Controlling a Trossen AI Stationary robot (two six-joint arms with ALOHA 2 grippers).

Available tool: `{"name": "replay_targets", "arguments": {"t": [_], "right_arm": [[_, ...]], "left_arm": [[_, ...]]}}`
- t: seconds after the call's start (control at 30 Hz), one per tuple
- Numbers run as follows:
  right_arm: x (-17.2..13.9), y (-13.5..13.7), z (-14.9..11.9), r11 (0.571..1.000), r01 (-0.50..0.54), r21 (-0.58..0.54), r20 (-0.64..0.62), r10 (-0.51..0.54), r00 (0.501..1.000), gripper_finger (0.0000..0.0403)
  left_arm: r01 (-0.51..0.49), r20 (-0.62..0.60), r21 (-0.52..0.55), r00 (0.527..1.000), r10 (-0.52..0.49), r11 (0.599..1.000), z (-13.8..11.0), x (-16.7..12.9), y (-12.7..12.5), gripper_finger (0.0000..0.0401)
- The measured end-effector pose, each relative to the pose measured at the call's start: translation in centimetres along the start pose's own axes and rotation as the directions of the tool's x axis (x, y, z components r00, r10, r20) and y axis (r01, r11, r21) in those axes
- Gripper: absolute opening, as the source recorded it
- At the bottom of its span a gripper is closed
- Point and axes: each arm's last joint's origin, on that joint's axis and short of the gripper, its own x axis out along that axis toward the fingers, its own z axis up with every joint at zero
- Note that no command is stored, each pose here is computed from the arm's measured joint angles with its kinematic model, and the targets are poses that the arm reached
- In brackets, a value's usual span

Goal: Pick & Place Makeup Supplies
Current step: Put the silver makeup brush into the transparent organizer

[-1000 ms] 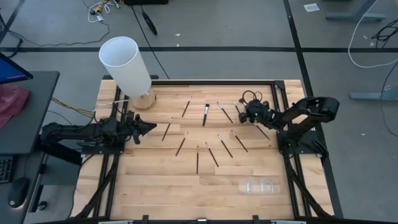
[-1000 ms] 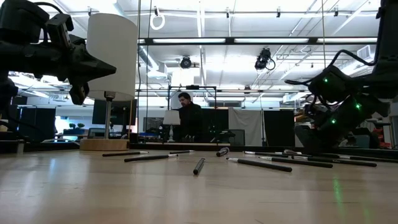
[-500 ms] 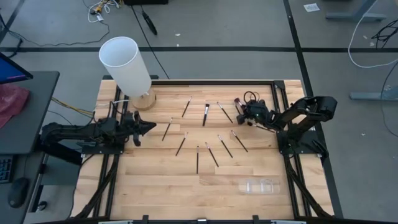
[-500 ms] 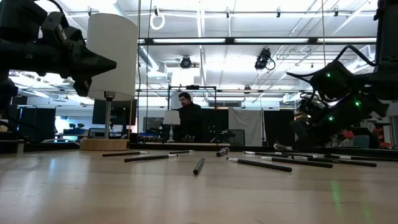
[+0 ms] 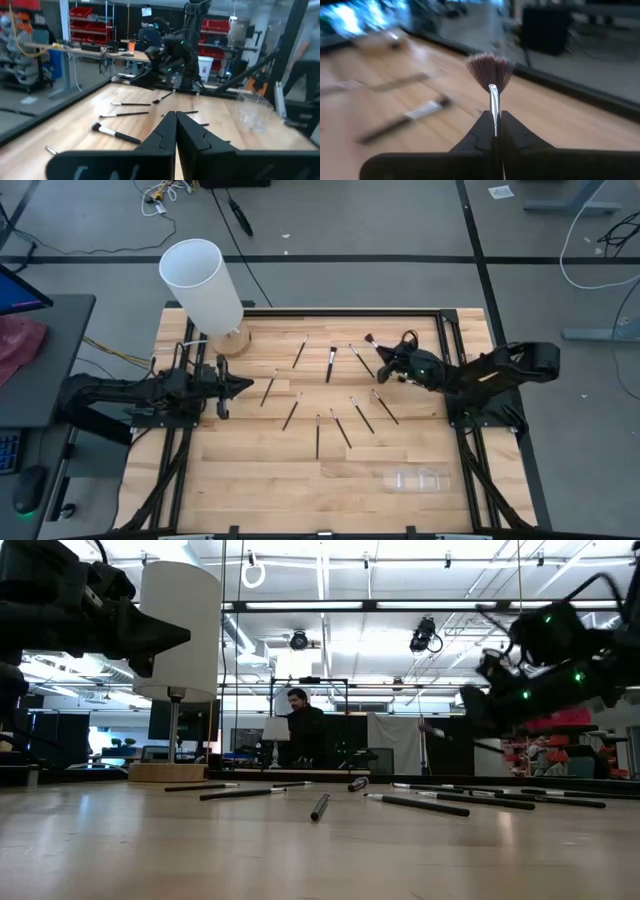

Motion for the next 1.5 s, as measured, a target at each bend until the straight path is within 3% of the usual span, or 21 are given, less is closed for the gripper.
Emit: {"name": "replay_targets", "arguments": {"t": [0.27, 0.57, 0.67, 0.87, 0.97, 1.07, 1.2, 1.4, 1.5], "right_arm": [[-1.5, 6.2, 2.4, 0.958, -0.285, -0.023, 0.123, 0.285, 0.951, 0.001], [-3.2, 11.2, 3.9, 0.875, -0.471, -0.109, 0.178, 0.483, 0.857, 0.001], [-3.9, 12.2, 4.1, 0.827, -0.549, -0.119, 0.228, 0.561, 0.796, 0.001], [-4.6, 13.8, 3.6, 0.753, -0.642, -0.145, 0.318, 0.65, 0.691, 0.001], [-4.5, 15.1, 3.6, 0.726, -0.669, -0.16, 0.336, 0.677, 0.655, 0.001], [-4.3, 16.9, 3.6, 0.662, -0.718, -0.213, 0.327, 0.741, 0.586, 0.001], [-4.2, 18.5, 3.7, 0.603, -0.756, -0.253, 0.322, 0.79, 0.522, 0.001], [-4.3, 19.6, 4.2, 0.588, -0.764, -0.264, 0.345, 0.798, 0.495, 0.001], [-4.2, 19.7, 4.4, 0.59, -0.762, -0.265, 0.349, 0.796, 0.495, 0.001]], "left_arm": [[0.104, -0.015, 0.101, 0.995, -0.103, 0.989, -0.4, 1.9, -0.6, 0.003], [0.088, -0.034, 0.103, 0.996, -0.085, 0.991, -1.7, 4.5, -0.5, 0.0175], [0.158, -0.028, 0.116, 0.987, -0.156, 0.981, -1.2, 6.4, -0.9, 0.0207], [0.364, -0.02, 0.203, 0.93, -0.368, 0.909, -0.1, 12.3, -2.6, 0.0205], [0.403, -0.019, 0.223, 0.912, -0.409, 0.888, 0.1, 15.6, -3.2, 0.0198], [0.444, -0.013, 0.239, 0.891, -0.454, 0.864, 0.3, 18.1, -3.8, 0.0196], [0.553, 0.01, 0.246, 0.82, -0.573, 0.796, 1.0, 19.7, -4.6, 0.0208], [0.621, 0.051, 0.293, 0.749, -0.66, 0.727, 2.3, 20.2, -7.0, 0.0228], [0.595, 0.076, 0.321, 0.759, -0.646, 0.737, 2.8, 20.3, -8.2, 0.0226]]}}
